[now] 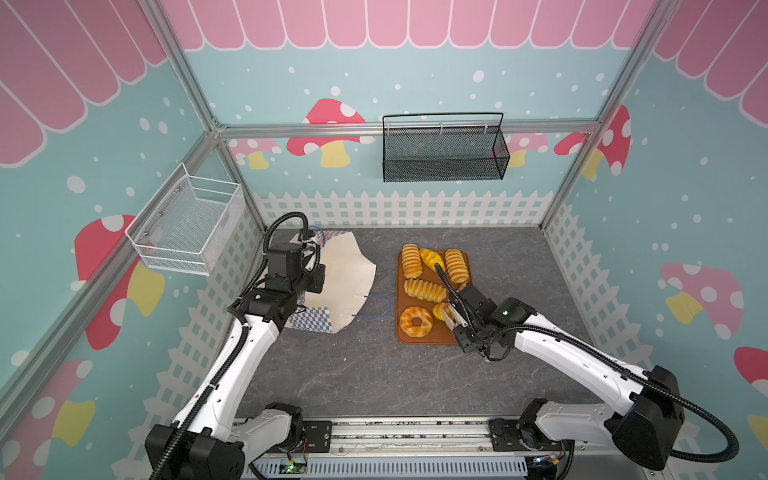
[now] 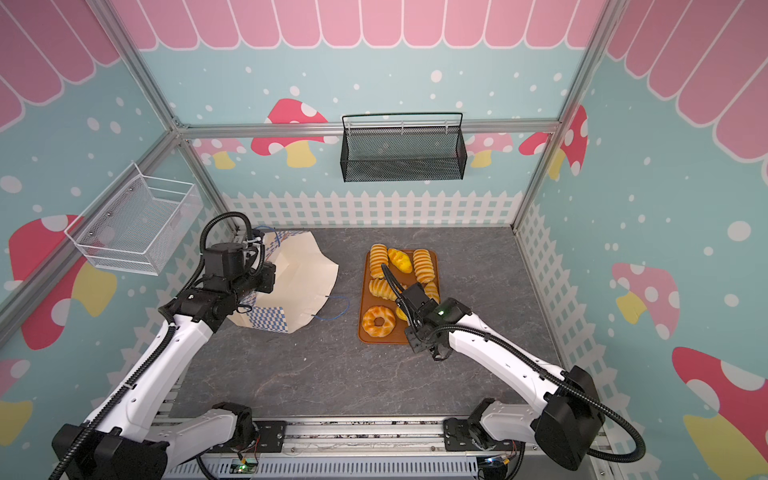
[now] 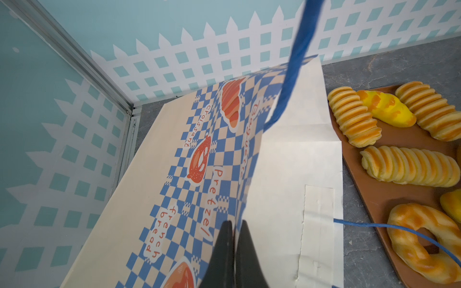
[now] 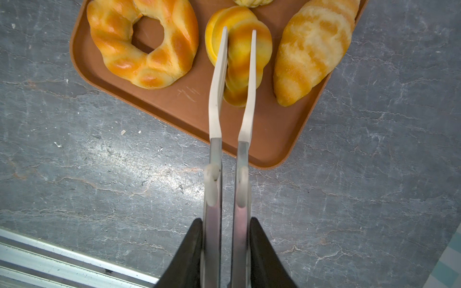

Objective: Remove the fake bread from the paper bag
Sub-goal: 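Open the tongs to release the yellow bun onto the tray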

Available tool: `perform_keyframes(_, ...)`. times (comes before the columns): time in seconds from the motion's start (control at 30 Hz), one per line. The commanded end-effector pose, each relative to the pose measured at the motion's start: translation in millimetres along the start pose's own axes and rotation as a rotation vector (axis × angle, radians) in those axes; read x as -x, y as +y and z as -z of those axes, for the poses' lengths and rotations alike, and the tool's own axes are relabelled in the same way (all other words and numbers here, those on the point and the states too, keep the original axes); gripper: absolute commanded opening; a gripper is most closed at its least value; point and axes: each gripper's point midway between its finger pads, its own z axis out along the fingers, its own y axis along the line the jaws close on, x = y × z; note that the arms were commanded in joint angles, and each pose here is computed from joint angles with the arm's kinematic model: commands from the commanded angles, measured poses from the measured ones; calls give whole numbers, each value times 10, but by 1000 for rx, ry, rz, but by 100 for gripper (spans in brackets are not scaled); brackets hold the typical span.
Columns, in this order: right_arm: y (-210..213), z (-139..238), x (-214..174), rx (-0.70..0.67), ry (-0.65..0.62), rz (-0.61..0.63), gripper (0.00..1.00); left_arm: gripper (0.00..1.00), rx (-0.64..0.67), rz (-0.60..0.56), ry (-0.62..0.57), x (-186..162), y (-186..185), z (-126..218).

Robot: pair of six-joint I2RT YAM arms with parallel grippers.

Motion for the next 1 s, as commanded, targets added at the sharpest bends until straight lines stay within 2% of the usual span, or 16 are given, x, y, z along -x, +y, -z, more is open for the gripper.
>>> perform_keyframes(0.0,-32,46,40,-12,-14,-16,36,0,-5,8,0,-10,5,31)
perform_keyframes(0.17,-36,86,51,-10,-17,-15,43,0,-2,11,4,-18,10,20)
perform_keyframes(0.97,15,258,124,34,-38,-13,51,0,3,17,-25,13,22,68)
